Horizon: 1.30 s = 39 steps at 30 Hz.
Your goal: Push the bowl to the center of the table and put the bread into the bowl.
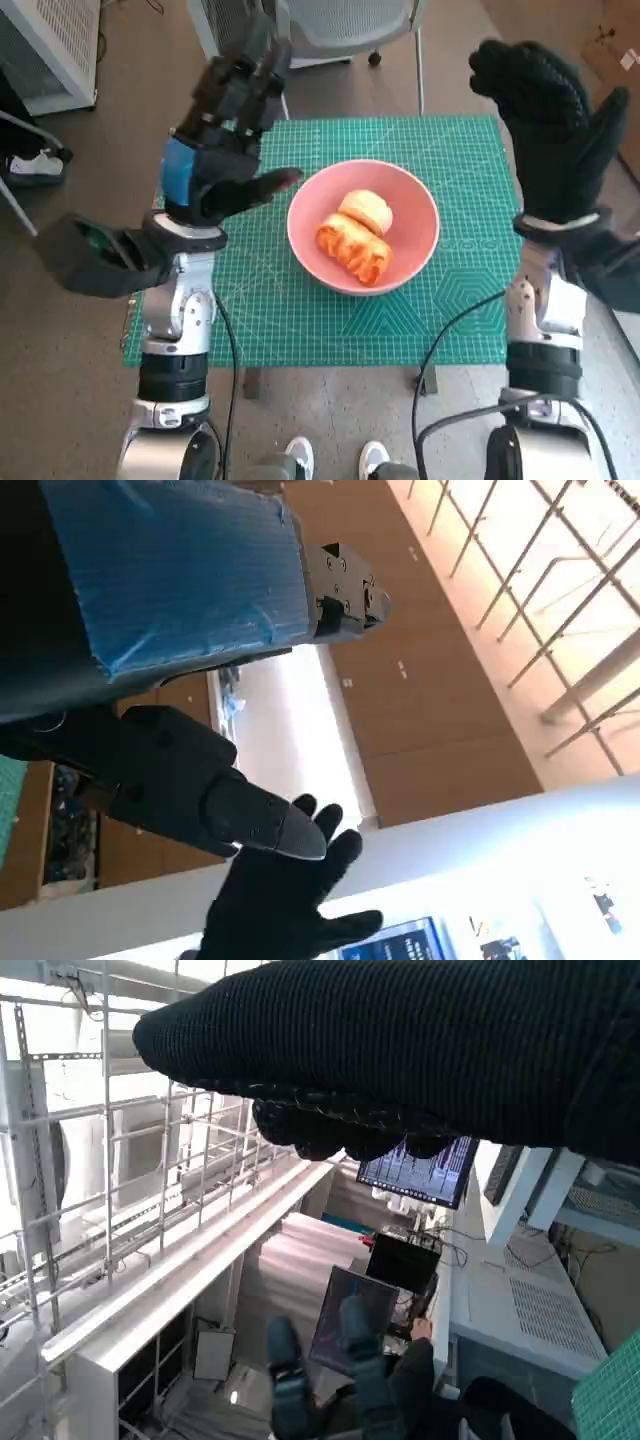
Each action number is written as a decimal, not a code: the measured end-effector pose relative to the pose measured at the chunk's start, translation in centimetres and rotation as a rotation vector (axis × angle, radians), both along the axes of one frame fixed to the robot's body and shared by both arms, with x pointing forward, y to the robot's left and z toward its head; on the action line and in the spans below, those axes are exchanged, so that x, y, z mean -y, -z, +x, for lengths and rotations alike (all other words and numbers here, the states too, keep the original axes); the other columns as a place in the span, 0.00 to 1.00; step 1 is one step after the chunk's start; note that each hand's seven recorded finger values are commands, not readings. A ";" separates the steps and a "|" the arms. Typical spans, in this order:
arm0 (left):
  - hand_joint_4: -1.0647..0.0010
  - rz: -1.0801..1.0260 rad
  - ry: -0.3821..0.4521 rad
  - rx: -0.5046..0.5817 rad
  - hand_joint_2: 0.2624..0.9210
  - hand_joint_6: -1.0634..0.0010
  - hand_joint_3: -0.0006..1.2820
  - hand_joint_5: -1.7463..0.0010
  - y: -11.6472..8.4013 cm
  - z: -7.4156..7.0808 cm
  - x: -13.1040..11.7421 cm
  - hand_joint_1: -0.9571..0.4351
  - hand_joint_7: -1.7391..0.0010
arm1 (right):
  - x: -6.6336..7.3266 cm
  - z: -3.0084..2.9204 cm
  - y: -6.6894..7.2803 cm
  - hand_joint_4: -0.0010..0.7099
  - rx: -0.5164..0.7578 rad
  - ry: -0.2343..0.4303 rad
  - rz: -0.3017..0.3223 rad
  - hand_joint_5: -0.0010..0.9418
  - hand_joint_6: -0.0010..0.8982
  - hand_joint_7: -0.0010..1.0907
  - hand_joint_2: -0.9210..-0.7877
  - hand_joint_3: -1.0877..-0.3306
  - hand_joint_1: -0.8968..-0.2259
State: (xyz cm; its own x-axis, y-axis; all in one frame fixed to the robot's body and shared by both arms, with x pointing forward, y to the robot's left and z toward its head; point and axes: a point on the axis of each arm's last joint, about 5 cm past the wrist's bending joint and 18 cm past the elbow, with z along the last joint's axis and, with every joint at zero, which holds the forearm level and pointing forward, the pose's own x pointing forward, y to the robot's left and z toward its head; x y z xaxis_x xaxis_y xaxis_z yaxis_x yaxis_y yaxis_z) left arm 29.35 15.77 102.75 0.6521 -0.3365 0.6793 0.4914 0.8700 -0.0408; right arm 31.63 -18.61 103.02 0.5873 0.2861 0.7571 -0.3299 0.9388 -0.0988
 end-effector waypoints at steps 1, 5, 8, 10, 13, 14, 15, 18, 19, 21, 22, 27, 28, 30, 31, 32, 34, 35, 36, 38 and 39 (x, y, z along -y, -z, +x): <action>1.00 0.000 -0.001 0.003 0.97 0.85 0.03 1.00 0.0 -0.1 0.0 0.40 0.96 | -0.1 0.01 0.0 0.49 -0.001 0.000 0.000 0.00 0.45 0.01 0.00 0.72 0.37; 1.00 0.003 -0.004 0.009 0.97 0.87 0.03 1.00 0.0 -0.3 0.0 0.39 0.96 | -0.4 0.06 0.0 0.49 -0.003 0.001 0.000 0.00 0.45 0.01 0.00 0.72 0.37; 1.00 0.007 -0.015 0.005 0.97 0.93 0.05 1.00 0.1 -0.4 -0.1 0.38 0.88 | -0.5 0.11 -0.3 0.49 -0.002 0.001 -0.007 0.00 0.45 0.01 0.00 0.72 0.37; 1.00 0.007 -0.023 0.000 0.97 0.97 0.05 1.00 0.2 -0.4 -0.1 0.38 0.84 | -0.6 0.14 -0.4 0.49 0.000 -0.001 -0.009 0.00 0.44 0.01 0.00 0.72 0.38; 1.00 0.006 -0.031 -0.004 0.97 0.99 0.06 1.00 0.3 -0.4 -0.1 0.38 0.81 | -0.7 0.18 -0.6 0.48 0.003 -0.006 -0.012 0.00 0.43 0.00 0.00 0.72 0.38; 1.00 0.006 -0.032 -0.004 0.97 0.99 0.06 1.00 0.3 -0.5 -0.1 0.38 0.80 | -0.7 0.19 -0.7 0.47 0.003 -0.007 -0.013 0.00 0.43 0.00 0.00 0.72 0.39; 1.00 0.005 -0.034 -0.004 0.97 0.99 0.06 1.00 0.3 -0.5 -0.1 0.38 0.80 | -0.8 0.20 -0.7 0.47 0.003 -0.008 -0.013 0.00 0.43 0.00 0.00 0.72 0.39; 1.00 0.002 -0.038 -0.003 0.97 1.00 0.06 1.00 0.3 -0.5 -0.2 0.38 0.80 | -0.8 0.23 -0.8 0.47 0.000 -0.009 -0.015 0.00 0.43 0.00 0.00 0.72 0.39; 1.00 0.002 -0.038 -0.003 0.97 1.00 0.06 1.00 0.3 -0.5 -0.2 0.38 0.79 | -0.8 0.23 -0.8 0.47 0.000 -0.009 -0.016 0.00 0.43 0.00 0.00 0.72 0.39; 1.00 0.001 -0.040 -0.002 0.97 1.00 0.06 1.00 0.3 -0.5 -0.1 0.38 0.79 | -0.8 0.23 -0.8 0.47 -0.001 -0.010 -0.017 0.00 0.42 0.00 0.00 0.72 0.39; 1.00 0.000 -0.041 -0.001 0.97 1.00 0.06 1.00 0.2 -0.5 -0.1 0.38 0.79 | -0.8 0.23 -0.8 0.47 0.000 -0.011 -0.018 0.00 0.42 0.00 0.00 0.72 0.39; 1.00 0.001 -0.045 0.008 0.97 1.00 0.06 1.00 0.0 -0.6 -0.2 0.38 0.79 | -0.8 0.18 -1.0 0.45 0.007 -0.014 -0.021 0.00 0.41 0.00 0.00 0.72 0.39; 1.00 0.001 -0.046 0.008 0.97 1.00 0.06 1.00 0.0 -0.6 -0.2 0.38 0.79 | -0.9 0.17 -1.0 0.44 0.008 -0.014 -0.022 0.00 0.41 0.00 0.00 0.72 0.39; 1.00 0.002 -0.048 0.008 0.97 1.00 0.06 1.00 0.0 -0.6 -0.2 0.38 0.79 | -0.8 0.16 -1.0 0.44 0.010 -0.014 -0.024 0.00 0.40 0.00 0.00 0.72 0.39; 1.00 0.002 -0.048 0.008 0.97 1.00 0.06 1.00 0.0 -0.6 -0.2 0.38 0.79 | -0.8 0.15 -1.1 0.44 0.010 -0.013 -0.025 0.00 0.40 0.00 0.00 0.72 0.39; 1.00 0.003 -0.048 0.008 0.97 1.00 0.06 1.00 0.0 -0.6 -0.2 0.38 0.79 | -0.8 0.15 -1.1 0.44 0.011 -0.012 -0.027 0.00 0.40 0.00 0.00 0.72 0.39; 1.00 0.003 -0.049 0.008 0.97 1.00 0.06 1.00 0.0 -0.6 -0.2 0.39 0.79 | -0.8 0.14 -1.1 0.43 0.012 -0.011 -0.029 0.00 0.40 0.00 0.00 0.71 0.38; 1.00 0.003 -0.049 0.007 0.97 1.00 0.07 1.00 0.0 -0.6 -0.2 0.39 0.79 | -0.7 0.13 -1.1 0.43 0.013 -0.010 -0.030 0.00 0.40 0.00 0.00 0.71 0.38; 1.00 0.003 -0.049 0.007 0.97 1.00 0.07 1.00 0.0 -0.6 -0.2 0.39 0.79 | -0.7 0.13 -1.2 0.43 0.014 -0.010 -0.031 0.00 0.40 0.00 0.00 0.71 0.38; 1.00 0.003 -0.049 0.007 0.97 1.00 0.07 1.00 0.0 -0.6 -0.2 0.40 0.79 | -0.7 0.12 -1.2 0.43 0.014 -0.009 -0.035 0.00 0.40 0.00 0.00 0.70 0.38; 1.00 0.004 -0.050 0.007 0.97 1.00 0.07 1.00 0.0 -0.6 -0.1 0.40 0.79 | -0.7 0.12 -1.2 0.43 0.014 -0.008 -0.037 0.00 0.40 0.00 0.00 0.70 0.38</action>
State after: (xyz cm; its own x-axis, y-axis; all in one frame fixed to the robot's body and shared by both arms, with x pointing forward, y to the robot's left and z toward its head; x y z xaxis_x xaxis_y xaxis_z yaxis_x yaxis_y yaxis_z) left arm 28.77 15.92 102.75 0.6632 -0.3066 0.6827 0.4479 0.8934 -0.0340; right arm 31.75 -17.91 104.20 0.5741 0.3189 0.7542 -0.3354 0.9318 -0.1387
